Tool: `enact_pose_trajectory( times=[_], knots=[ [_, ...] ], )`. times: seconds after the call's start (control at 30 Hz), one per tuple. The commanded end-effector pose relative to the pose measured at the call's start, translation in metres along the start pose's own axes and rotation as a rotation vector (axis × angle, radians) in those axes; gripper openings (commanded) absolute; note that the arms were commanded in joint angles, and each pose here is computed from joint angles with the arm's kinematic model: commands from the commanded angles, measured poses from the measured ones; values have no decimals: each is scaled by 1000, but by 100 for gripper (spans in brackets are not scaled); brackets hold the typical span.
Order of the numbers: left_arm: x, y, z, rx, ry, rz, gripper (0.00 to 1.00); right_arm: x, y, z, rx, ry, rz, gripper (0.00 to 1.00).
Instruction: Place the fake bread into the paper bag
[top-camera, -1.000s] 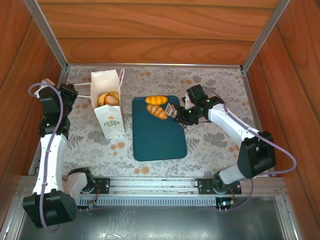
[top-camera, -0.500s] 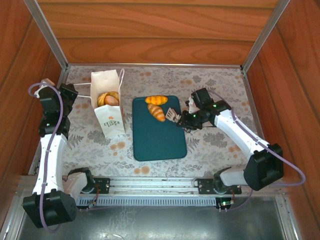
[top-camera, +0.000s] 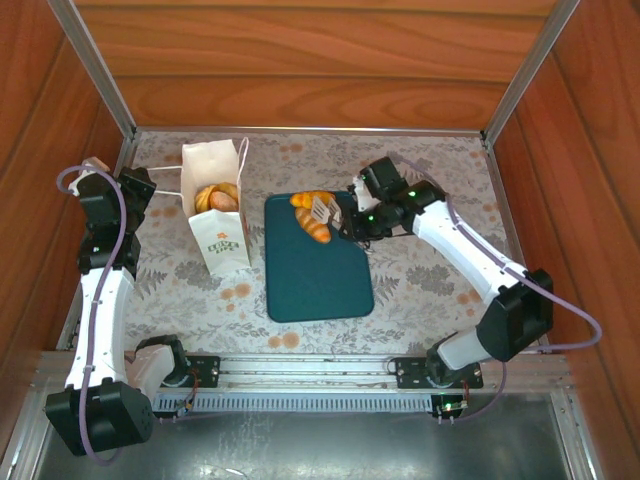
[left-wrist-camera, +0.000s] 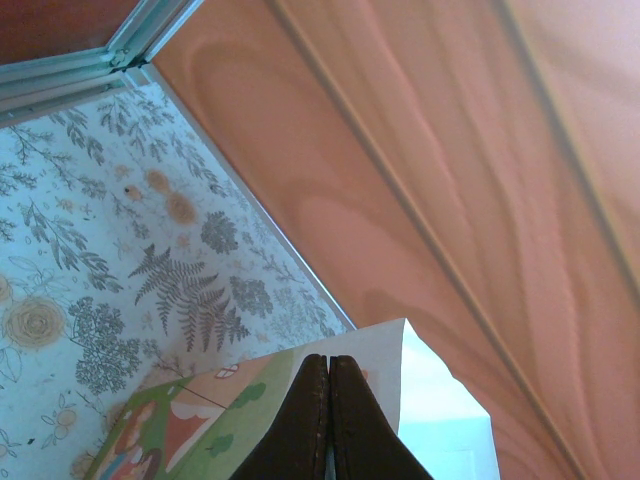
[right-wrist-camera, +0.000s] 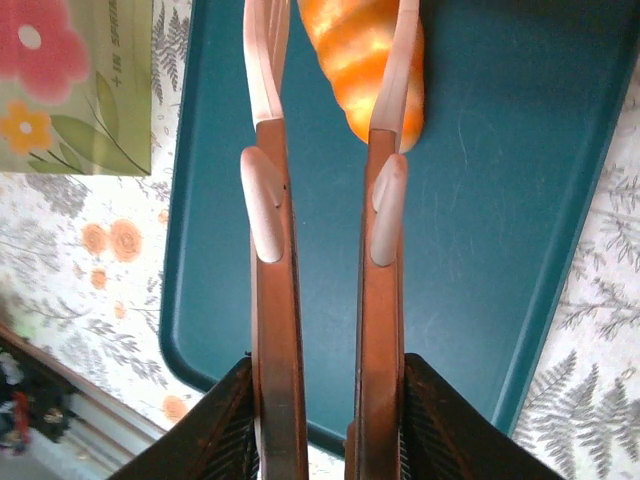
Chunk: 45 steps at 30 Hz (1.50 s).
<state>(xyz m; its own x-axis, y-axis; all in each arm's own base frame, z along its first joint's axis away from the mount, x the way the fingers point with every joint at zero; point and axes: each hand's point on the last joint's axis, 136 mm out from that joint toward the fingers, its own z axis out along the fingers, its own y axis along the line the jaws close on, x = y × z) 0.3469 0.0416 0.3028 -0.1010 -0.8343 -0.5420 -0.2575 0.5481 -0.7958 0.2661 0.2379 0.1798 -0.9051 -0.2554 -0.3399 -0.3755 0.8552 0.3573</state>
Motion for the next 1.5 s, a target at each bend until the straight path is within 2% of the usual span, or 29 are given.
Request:
enact_pose_trajectory(
  times=[0.0, 0.2, 0.83, 0.9, 1.17, 1.43, 1.47],
  knots=[
    [-8, -7, -3, 19, -25, -6, 0, -4, -4, 3, 97, 11, -128, 40],
    [-8, -7, -3, 19, -26, -9, 0, -7, -7, 15, 145, 23, -179, 47],
    [-9, -7, -2, 20, -27, -7, 0, 1, -3, 48, 124, 92, -207, 47],
    [-9, -7, -2, 20, -27, -8, 0, 6, -8, 62, 136, 131, -200, 46],
    [-9, -7, -2, 18, -28, -8, 0, 11, -9, 68, 133, 154, -201, 41],
    [-9, -7, -2, 20, -28, -8, 0, 18, 0, 57, 94, 158, -211, 33],
    [-9, -7, -2, 19, -30, -8, 0, 15, 6, 47, 79, 128, -218, 32]
  ],
)
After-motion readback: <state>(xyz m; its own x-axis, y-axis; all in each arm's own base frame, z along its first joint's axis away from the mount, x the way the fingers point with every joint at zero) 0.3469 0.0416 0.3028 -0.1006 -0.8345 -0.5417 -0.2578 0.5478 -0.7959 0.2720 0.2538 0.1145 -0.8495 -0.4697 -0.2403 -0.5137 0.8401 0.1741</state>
